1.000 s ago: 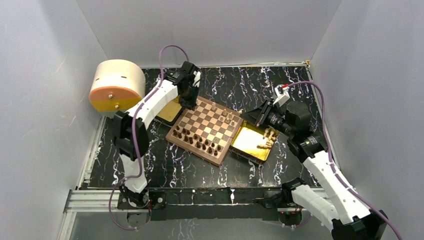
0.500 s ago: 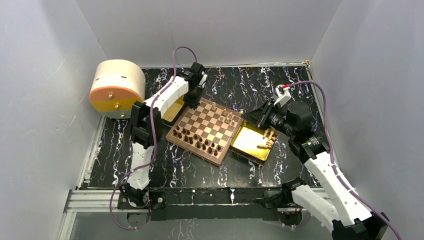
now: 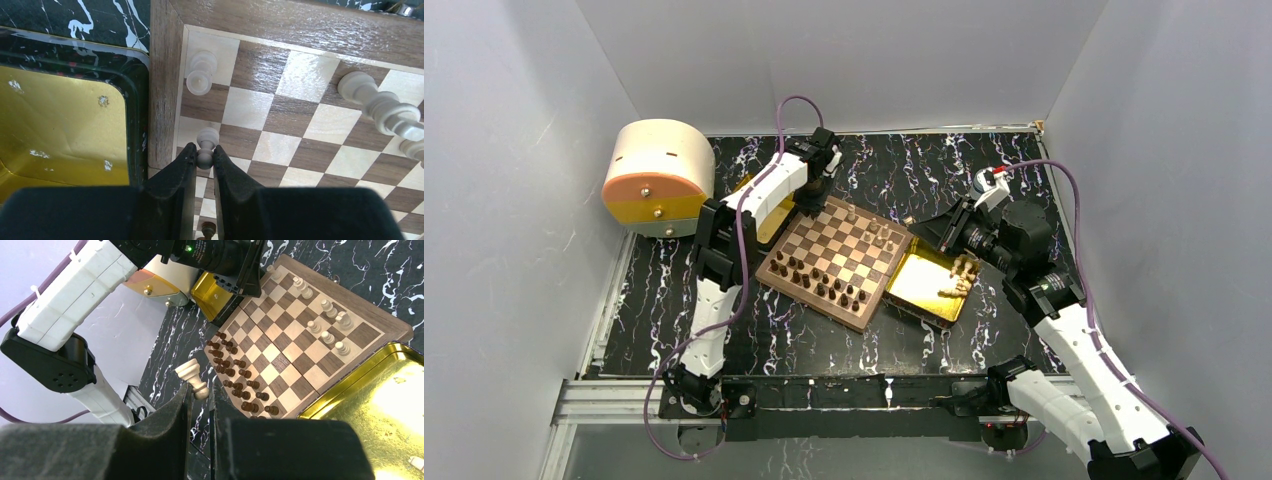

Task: Set up the chess pieces on the board
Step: Place the chess piece on the chessboard.

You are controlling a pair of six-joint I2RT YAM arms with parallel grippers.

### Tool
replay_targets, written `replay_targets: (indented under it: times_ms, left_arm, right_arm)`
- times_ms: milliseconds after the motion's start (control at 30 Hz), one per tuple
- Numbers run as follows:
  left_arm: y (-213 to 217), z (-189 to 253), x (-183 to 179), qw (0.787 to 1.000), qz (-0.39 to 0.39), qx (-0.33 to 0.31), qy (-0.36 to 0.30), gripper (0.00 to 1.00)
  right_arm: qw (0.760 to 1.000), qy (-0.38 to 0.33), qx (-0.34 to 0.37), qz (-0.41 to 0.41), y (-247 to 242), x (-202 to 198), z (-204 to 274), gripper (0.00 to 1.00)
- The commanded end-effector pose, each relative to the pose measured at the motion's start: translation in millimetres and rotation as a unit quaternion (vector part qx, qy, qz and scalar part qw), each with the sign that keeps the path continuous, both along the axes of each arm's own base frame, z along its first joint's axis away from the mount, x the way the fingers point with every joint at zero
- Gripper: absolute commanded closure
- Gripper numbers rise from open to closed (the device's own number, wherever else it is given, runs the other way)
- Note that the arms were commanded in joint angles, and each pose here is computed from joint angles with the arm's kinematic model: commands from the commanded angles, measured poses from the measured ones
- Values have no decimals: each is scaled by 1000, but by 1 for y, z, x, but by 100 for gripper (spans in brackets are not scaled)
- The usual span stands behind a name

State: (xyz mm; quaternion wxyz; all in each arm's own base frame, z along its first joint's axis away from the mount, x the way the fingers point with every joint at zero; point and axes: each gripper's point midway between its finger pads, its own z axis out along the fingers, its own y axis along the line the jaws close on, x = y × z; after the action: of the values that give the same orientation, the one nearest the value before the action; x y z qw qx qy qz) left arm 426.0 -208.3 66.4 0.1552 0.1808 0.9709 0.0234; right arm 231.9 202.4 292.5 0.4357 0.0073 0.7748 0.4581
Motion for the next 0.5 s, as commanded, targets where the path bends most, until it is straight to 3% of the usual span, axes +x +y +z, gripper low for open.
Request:
replay_targets:
  times_ms: [0, 467]
  left_arm:
    - [6, 9, 10, 1000, 0, 13, -17, 91]
    - [5, 1, 18, 1000, 0, 18, -25, 88]
  right_arm:
    - [999, -41, 5, -9, -3, 1, 26, 100]
    - [999, -48, 1, -16, -7, 1, 29, 100]
